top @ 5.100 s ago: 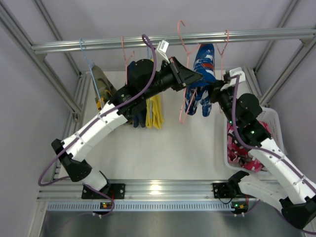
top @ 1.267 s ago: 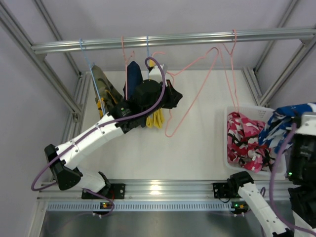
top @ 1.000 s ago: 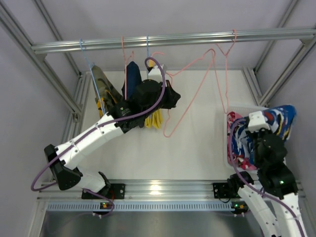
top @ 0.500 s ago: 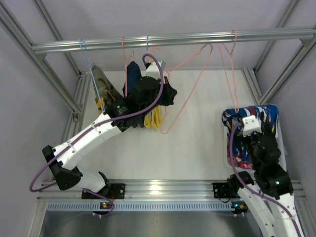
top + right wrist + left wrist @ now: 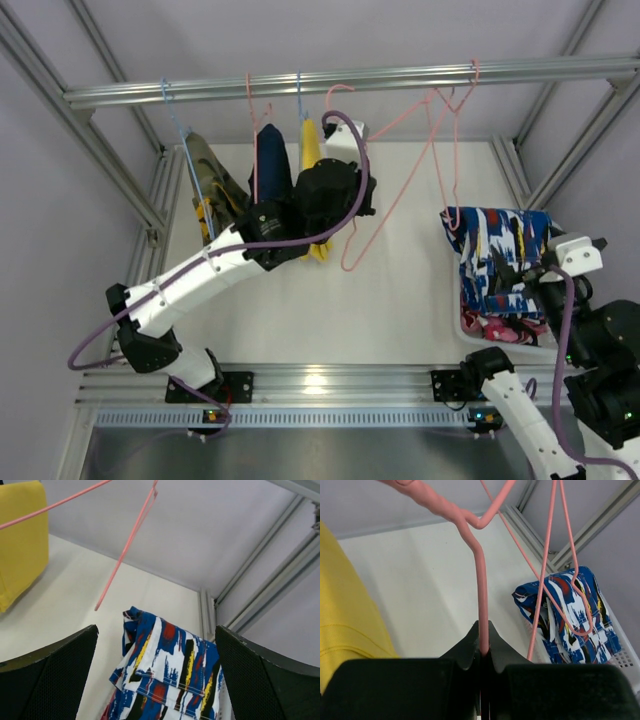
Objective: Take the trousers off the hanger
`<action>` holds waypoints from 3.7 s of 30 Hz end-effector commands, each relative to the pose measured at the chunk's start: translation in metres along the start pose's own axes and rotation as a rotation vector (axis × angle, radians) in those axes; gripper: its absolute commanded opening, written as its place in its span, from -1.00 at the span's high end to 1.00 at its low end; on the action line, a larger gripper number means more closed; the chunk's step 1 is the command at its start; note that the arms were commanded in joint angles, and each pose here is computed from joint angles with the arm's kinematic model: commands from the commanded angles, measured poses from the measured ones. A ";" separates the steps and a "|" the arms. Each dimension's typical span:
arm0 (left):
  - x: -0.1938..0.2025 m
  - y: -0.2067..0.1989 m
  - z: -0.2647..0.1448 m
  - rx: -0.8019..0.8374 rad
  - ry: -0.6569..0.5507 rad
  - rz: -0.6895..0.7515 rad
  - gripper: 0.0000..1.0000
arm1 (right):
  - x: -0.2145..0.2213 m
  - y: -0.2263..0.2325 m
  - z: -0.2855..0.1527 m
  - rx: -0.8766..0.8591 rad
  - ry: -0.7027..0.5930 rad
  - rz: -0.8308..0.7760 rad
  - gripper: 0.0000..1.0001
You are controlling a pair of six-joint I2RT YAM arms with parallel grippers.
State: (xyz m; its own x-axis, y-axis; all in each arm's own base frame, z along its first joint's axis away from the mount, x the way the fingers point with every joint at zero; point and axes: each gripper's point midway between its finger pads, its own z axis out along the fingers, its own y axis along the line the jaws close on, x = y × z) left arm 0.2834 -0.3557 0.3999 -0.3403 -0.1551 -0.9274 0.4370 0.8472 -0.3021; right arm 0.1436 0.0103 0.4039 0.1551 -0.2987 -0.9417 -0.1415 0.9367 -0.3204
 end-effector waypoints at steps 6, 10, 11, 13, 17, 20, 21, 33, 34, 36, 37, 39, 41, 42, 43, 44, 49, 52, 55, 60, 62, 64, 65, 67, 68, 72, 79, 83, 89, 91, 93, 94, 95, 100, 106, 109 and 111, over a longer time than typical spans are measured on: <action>-0.031 0.005 0.016 -0.197 -0.105 0.172 1.00 | -0.003 0.015 0.018 -0.077 0.018 0.052 -0.96; -0.025 0.010 0.018 -0.230 -0.086 0.221 1.00 | -0.020 0.022 0.015 -0.129 -0.023 0.091 -0.93; -0.023 0.012 0.017 -0.241 -0.080 0.230 1.00 | -0.024 0.027 0.014 -0.151 -0.036 0.114 -0.92; -0.020 0.020 0.014 -0.264 -0.079 0.230 1.00 | -0.035 0.044 0.011 -0.244 -0.095 0.155 -0.87; -0.026 0.020 0.004 -0.257 -0.101 0.155 1.00 | -0.059 0.092 0.015 -0.495 -0.197 0.375 -0.60; -0.030 0.016 0.000 -0.244 -0.113 0.106 1.00 | -0.073 0.122 0.033 -0.679 -0.209 0.550 -0.48; -0.032 0.015 -0.002 -0.238 -0.116 0.090 1.00 | -0.077 0.127 0.040 -0.715 -0.203 0.602 -0.48; -0.038 -0.004 -0.007 -0.135 -0.110 0.011 1.00 | -0.105 0.196 0.068 -0.996 -0.208 0.811 -0.27; -0.039 -0.005 -0.007 -0.130 -0.110 0.003 1.00 | -0.102 0.198 0.072 -0.987 -0.198 0.819 -0.26; -0.038 -0.006 -0.007 -0.126 -0.108 0.001 1.00 | -0.102 0.201 0.076 -0.976 -0.196 0.822 -0.23; -0.039 -0.007 -0.007 -0.123 -0.110 -0.004 1.00 | -0.101 0.201 0.081 -0.959 -0.203 0.807 -0.21; -0.037 -0.007 -0.006 -0.121 -0.105 -0.004 1.00 | -0.098 0.205 0.086 -0.948 -0.200 0.788 -0.19; -0.037 -0.008 -0.007 -0.115 -0.101 -0.009 1.00 | -0.094 0.209 0.093 -0.935 -0.201 0.762 -0.16; -0.037 -0.009 -0.007 -0.111 -0.100 -0.012 1.00 | -0.091 0.214 0.096 -0.934 -0.185 0.756 -0.14; -0.037 -0.010 -0.007 -0.108 -0.098 -0.016 1.00 | -0.088 0.215 0.099 -0.926 -0.179 0.746 -0.15; -0.037 -0.011 -0.007 -0.105 -0.098 -0.018 1.00 | -0.087 0.217 0.101 -0.924 -0.173 0.742 -0.14; -0.035 -0.013 -0.006 -0.095 -0.090 -0.022 1.00 | -0.077 0.226 0.108 -0.908 -0.145 0.730 -0.11; -0.034 -0.013 -0.006 -0.092 -0.084 -0.026 1.00 | -0.079 0.229 0.107 -0.923 -0.166 0.737 -0.09; -0.032 -0.014 -0.005 -0.093 -0.079 -0.029 1.00 | -0.080 0.235 0.109 -0.937 -0.170 0.736 -0.02; -0.032 -0.016 -0.004 -0.088 -0.078 -0.044 1.00 | -0.073 0.243 0.113 -0.932 -0.154 0.731 0.15; -0.033 -0.016 -0.003 -0.089 -0.080 -0.047 1.00 | -0.073 0.245 0.113 -0.936 -0.154 0.727 0.30; -0.034 -0.017 -0.004 -0.084 -0.082 -0.051 1.00 | -0.073 0.246 0.113 -0.940 -0.157 0.718 0.49; -0.034 -0.017 -0.004 -0.084 -0.080 -0.050 1.00 | -0.076 0.244 0.112 -0.942 -0.169 0.714 0.85; -0.033 -0.015 -0.005 -0.086 -0.079 -0.041 1.00 | -0.077 0.241 0.111 -0.930 -0.177 0.706 1.00; -0.032 -0.014 -0.005 -0.089 -0.081 -0.038 1.00 | -0.077 0.239 0.111 -0.923 -0.177 0.705 1.00; -0.036 -0.008 -0.009 -0.096 -0.100 0.015 0.56 | -0.087 0.226 0.099 -0.924 -0.195 0.723 1.00; -0.031 -0.015 -0.028 0.039 -0.080 0.096 -0.67 | -0.082 0.206 0.089 -0.855 -0.171 0.757 1.00; -0.032 -0.015 -0.046 0.118 -0.111 0.121 -0.98 | -0.084 0.202 0.085 -0.863 -0.165 0.773 1.00; -0.037 -0.007 -0.067 0.165 -0.139 0.241 -0.98 | -0.066 0.209 0.082 -0.873 -0.094 0.814 1.00; -0.060 -0.008 -0.084 0.207 -0.257 0.231 -0.98 | -0.064 0.207 0.086 -0.856 -0.085 0.832 1.00; -0.052 -0.012 -0.089 0.271 -0.267 0.288 -0.98 | -0.065 0.205 0.088 -0.843 -0.079 0.856 1.00; -0.056 -0.011 -0.095 0.281 -0.279 0.290 -0.98 | -0.063 0.203 0.091 -0.833 -0.068 0.867 1.00; -0.061 -0.009 -0.098 0.270 -0.284 0.324 -0.98 | -0.063 0.201 0.093 -0.820 -0.056 0.897 1.00; -0.091 0.008 -0.103 0.155 -0.370 0.378 -0.98 | -0.077 0.178 0.111 -0.757 -0.051 1.026 1.00; -0.114 0.005 -0.102 0.118 -0.389 0.371 -0.98 | -0.080 0.174 0.137 -0.726 -0.006 1.117 1.00; -0.116 0.005 -0.101 0.111 -0.404 0.380 -0.98 | -0.090 0.170 0.146 -0.753 -0.037 1.113 1.00; -0.119 0.008 -0.105 0.110 -0.431 0.402 -0.98 | -0.092 0.170 0.152 -0.760 -0.042 1.098 1.00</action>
State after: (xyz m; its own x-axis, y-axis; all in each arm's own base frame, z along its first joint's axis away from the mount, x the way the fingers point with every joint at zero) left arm 0.2390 -0.2892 0.5097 0.1572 -0.0168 -0.9874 0.5858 0.8065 0.0796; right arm 0.2597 0.2271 0.4000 -0.4441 0.5126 -0.7348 -0.6218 0.4142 0.6647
